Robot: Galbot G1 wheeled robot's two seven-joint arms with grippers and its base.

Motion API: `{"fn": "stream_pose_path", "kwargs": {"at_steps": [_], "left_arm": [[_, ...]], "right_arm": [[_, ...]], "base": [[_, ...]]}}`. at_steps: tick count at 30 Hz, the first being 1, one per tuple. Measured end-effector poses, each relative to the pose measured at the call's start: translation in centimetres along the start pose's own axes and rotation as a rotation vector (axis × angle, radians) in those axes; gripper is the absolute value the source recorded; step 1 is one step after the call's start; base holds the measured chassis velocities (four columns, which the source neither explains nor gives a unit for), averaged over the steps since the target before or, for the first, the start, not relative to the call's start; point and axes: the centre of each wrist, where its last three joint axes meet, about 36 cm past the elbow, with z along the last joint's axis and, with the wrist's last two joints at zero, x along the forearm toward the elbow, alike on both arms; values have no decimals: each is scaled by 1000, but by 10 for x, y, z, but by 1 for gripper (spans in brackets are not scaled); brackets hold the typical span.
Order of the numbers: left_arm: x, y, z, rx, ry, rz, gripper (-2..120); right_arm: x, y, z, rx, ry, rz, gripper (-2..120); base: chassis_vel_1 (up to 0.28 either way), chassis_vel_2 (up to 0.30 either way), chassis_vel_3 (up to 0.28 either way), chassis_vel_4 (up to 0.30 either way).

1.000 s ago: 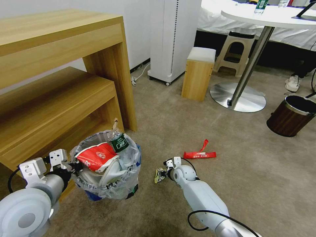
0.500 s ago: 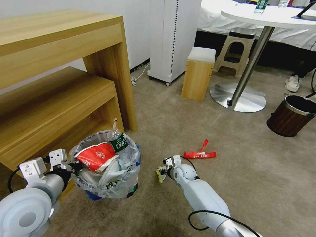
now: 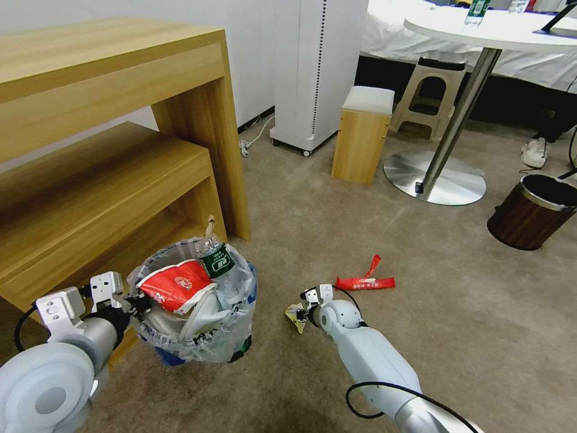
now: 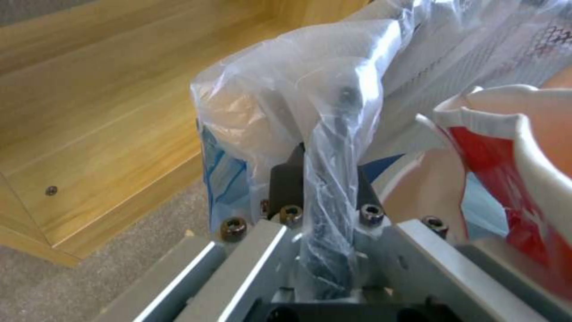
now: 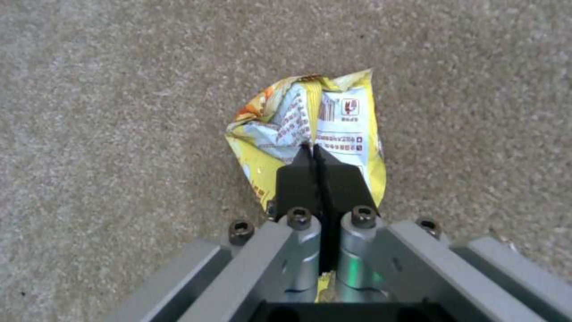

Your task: Pick up the trash bin and place the garbage on the floor into it.

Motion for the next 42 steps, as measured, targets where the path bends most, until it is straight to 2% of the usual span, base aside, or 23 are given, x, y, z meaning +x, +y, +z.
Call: {"fn": "stream_pose_path", "kwargs": {"at_steps": [4, 9, 14, 17, 18, 21, 22, 28, 37, 40, 41, 42], "left_arm": [[-1, 0, 1, 4, 2, 2, 1], [-1, 0, 0, 5, 2, 4, 1], [-2, -1, 1, 4, 6, 8, 1], [-3, -2, 2, 6, 13, 15, 1], [-3, -2, 2, 6, 13, 15, 1], [-4, -4, 4, 8, 23, 24, 1], [-4, -4, 4, 8, 23, 24, 1], [-6, -6, 5, 9, 46, 40, 1], [-7, -7, 7, 9, 58, 50, 1], [-7, -8, 10, 9, 73, 63, 1], [-7, -8, 10, 9, 73, 63, 1], [-6, -9, 11, 9, 75, 67, 1]], "right_arm": [[16, 4, -1, 19, -38, -26, 0], [64, 13, -12, 89, -151, -84, 0], [99, 10, -23, 118, -231, -122, 0], [135, 3, -35, 148, -330, -165, 0], [135, 3, -35, 148, -330, -165, 0], [168, 0, -49, 206, -445, -214, 0], [168, 0, -49, 206, -445, -214, 0], [209, 10, -71, 312, -638, -364, 0], [223, 18, -82, 377, -753, -475, 0], [233, 30, -98, 425, -865, -633, 0], [233, 30, -98, 425, -865, -633, 0], [236, 36, -99, 438, -877, -726, 0]], "base": [[0, 0, 0, 0], [0, 0, 0, 0], [0, 0, 0, 0], [0, 0, 0, 0], [0, 0, 0, 0], [0, 0, 0, 0], [0, 0, 0, 0], [0, 0, 0, 0], [0, 0, 0, 0], [0, 0, 0, 0], [0, 0, 0, 0], [0, 0, 0, 0]]}}
